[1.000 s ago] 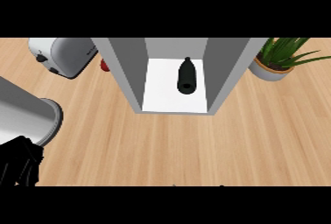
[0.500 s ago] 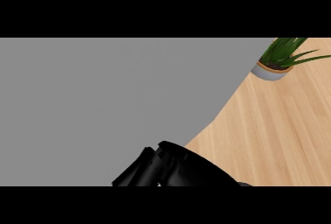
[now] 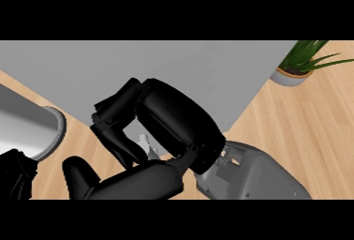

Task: Pick up the wine, place it into the cabinet and close the cabinet

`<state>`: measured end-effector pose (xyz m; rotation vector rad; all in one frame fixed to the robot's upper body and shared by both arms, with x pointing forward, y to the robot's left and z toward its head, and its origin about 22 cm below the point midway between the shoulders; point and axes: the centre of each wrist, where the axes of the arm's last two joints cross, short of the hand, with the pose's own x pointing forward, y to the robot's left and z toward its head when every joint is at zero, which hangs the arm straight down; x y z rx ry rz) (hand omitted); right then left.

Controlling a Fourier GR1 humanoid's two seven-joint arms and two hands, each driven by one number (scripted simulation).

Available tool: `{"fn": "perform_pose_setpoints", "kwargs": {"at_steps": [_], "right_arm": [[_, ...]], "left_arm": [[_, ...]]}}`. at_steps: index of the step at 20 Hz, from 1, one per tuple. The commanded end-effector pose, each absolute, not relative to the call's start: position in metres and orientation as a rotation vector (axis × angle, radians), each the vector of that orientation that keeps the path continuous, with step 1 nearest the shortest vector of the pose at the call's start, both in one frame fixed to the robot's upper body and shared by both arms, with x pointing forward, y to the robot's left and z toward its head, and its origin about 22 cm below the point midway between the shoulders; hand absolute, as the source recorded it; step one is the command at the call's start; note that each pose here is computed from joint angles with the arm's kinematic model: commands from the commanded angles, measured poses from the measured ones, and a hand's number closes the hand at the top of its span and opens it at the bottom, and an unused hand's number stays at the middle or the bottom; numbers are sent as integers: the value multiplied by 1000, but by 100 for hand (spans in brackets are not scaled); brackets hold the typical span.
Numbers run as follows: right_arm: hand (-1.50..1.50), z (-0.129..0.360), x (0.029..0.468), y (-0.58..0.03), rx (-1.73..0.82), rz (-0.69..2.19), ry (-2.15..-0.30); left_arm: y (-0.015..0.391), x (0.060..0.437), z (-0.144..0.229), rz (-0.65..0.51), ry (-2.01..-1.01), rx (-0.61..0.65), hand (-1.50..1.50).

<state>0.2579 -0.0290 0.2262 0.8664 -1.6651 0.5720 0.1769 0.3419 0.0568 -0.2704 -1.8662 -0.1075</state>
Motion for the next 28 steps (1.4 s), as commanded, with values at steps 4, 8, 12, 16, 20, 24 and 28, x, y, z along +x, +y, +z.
{"fn": "perform_pose_setpoints", "kwargs": {"at_steps": [4,8,12,16,20,24,28], "right_arm": [[150,202,310,-26,817,430,-1616],[150,194,328,-34,801,408,-1610],[150,183,349,-35,779,379,-1589],[150,169,364,-63,713,351,-1613],[150,161,379,-74,665,345,-1641],[150,160,388,-85,659,378,-1643],[150,167,395,-98,645,349,-1656]], "left_arm": [[352,161,50,-103,-1861,-276,150],[330,178,61,-122,-1869,-272,150],[331,181,80,-116,-1863,-268,150],[344,185,59,-131,-1862,-246,150],[345,189,70,-140,-1864,-278,150],[342,187,59,-142,-1871,-278,150],[337,189,72,-145,-1874,-262,150]]}}
